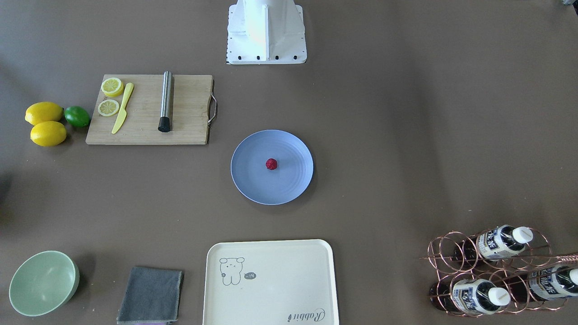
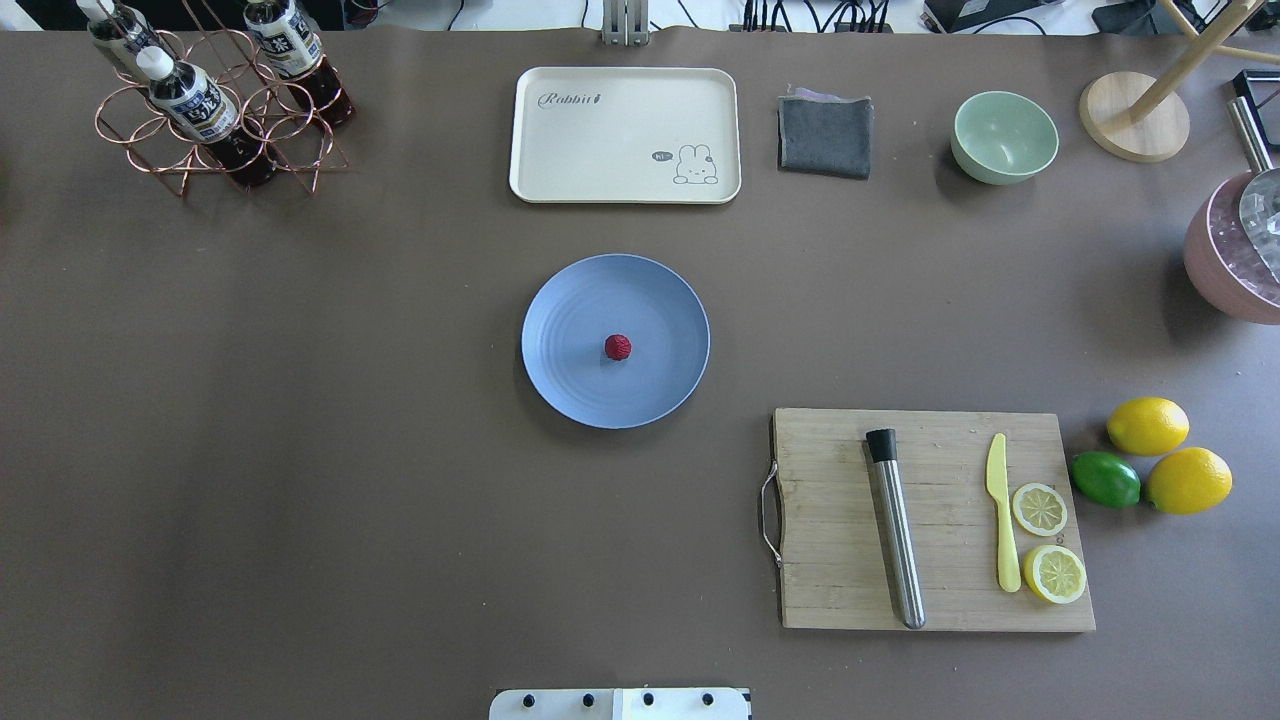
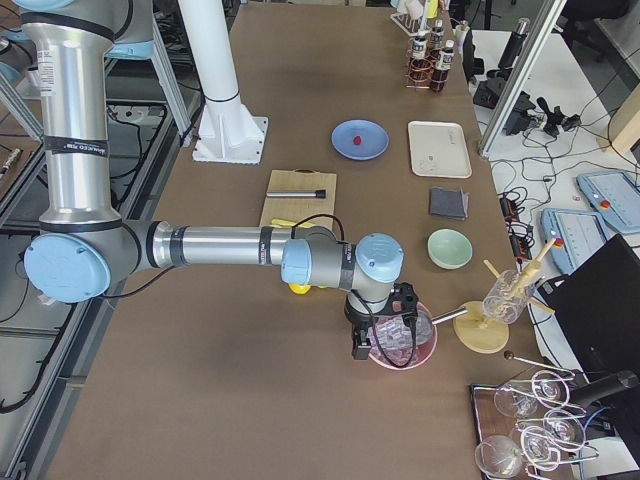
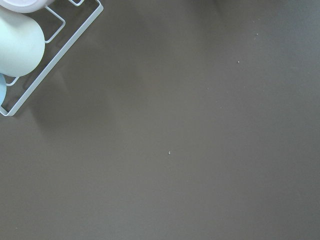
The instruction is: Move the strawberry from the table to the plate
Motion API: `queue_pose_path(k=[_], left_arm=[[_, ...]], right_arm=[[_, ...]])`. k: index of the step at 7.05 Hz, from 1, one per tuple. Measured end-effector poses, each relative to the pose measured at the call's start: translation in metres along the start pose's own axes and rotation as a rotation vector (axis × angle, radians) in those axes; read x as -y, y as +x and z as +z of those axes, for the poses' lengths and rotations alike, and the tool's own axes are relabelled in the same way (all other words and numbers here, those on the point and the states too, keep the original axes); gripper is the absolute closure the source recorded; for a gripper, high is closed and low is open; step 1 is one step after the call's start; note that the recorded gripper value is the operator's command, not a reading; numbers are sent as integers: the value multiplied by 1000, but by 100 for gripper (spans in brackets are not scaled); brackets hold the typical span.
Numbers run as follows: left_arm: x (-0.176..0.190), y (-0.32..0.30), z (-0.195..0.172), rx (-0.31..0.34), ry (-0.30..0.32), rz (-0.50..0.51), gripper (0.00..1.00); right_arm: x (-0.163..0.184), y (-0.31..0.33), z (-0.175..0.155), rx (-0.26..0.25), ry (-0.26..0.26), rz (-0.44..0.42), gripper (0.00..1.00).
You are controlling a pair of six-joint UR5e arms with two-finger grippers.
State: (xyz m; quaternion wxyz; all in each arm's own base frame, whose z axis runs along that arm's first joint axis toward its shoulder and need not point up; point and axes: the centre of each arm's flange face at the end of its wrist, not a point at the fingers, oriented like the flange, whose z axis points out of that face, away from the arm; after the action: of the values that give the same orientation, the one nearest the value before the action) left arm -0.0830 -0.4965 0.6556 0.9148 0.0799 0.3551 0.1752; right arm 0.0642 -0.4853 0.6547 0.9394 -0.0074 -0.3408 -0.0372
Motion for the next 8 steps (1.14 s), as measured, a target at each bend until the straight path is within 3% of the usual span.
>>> queue_pose_path(k=[8], left_arm=[[-2, -1, 2, -1, -3, -4, 2]], right_arm=[[1, -1, -1, 1, 2, -2, 0]])
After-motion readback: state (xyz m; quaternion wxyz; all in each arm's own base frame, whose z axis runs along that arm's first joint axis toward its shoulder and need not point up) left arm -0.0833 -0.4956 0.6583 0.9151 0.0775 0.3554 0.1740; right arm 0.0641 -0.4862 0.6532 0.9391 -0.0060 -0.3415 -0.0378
